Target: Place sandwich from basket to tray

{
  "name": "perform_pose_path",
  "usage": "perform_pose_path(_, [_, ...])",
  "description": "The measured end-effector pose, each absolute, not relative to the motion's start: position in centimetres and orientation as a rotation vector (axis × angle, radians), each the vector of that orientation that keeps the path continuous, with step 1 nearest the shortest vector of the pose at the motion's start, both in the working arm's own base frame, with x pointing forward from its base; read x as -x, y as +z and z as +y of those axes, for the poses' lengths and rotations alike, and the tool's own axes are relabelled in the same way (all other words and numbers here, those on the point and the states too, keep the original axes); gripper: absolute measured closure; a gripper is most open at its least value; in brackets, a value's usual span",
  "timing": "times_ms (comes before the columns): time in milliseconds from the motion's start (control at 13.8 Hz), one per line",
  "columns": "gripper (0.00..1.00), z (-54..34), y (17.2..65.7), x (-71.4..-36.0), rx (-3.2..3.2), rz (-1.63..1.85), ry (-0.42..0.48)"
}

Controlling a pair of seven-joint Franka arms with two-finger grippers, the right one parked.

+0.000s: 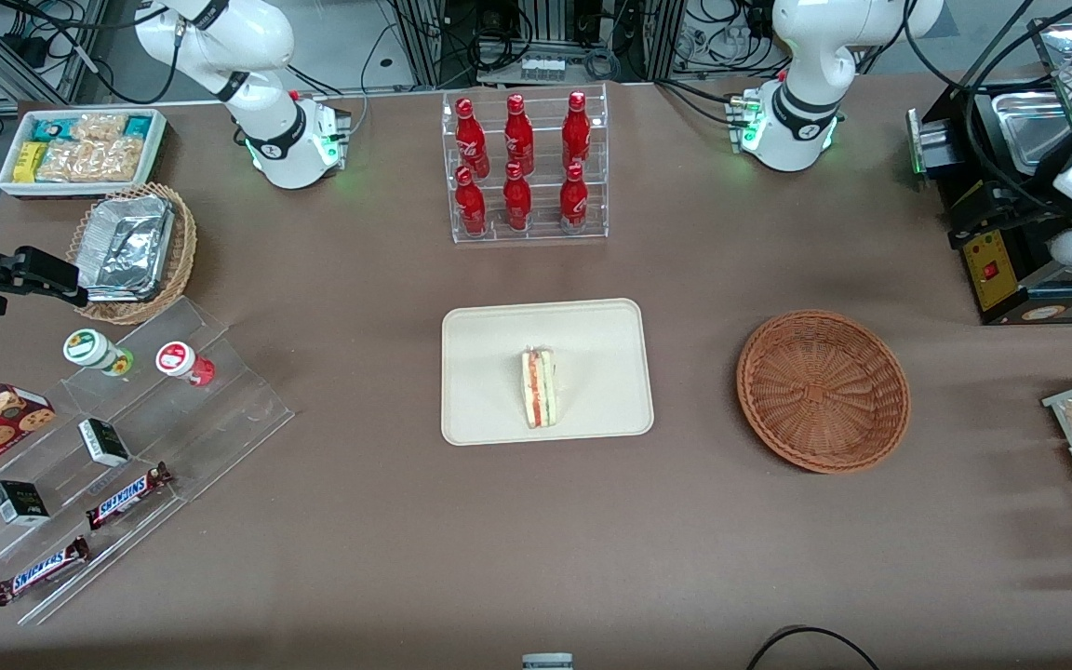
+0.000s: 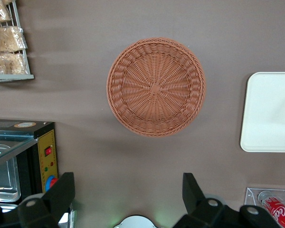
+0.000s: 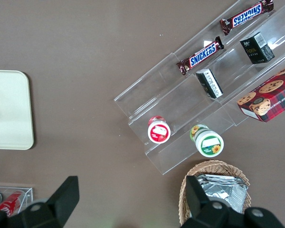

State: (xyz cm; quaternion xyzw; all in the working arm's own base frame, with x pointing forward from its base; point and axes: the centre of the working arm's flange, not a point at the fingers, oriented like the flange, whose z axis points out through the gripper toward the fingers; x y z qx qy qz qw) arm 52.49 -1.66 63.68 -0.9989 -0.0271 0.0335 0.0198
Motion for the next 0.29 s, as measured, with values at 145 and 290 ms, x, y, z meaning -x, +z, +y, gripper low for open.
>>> perform_pose_path(145, [0.0,-1.08,63.32,-52.82,3.107,-0.097,0.108])
perform_pose_path(290, [0.0,-1.09,63.19,-53.15,3.113,-0.096,0.107])
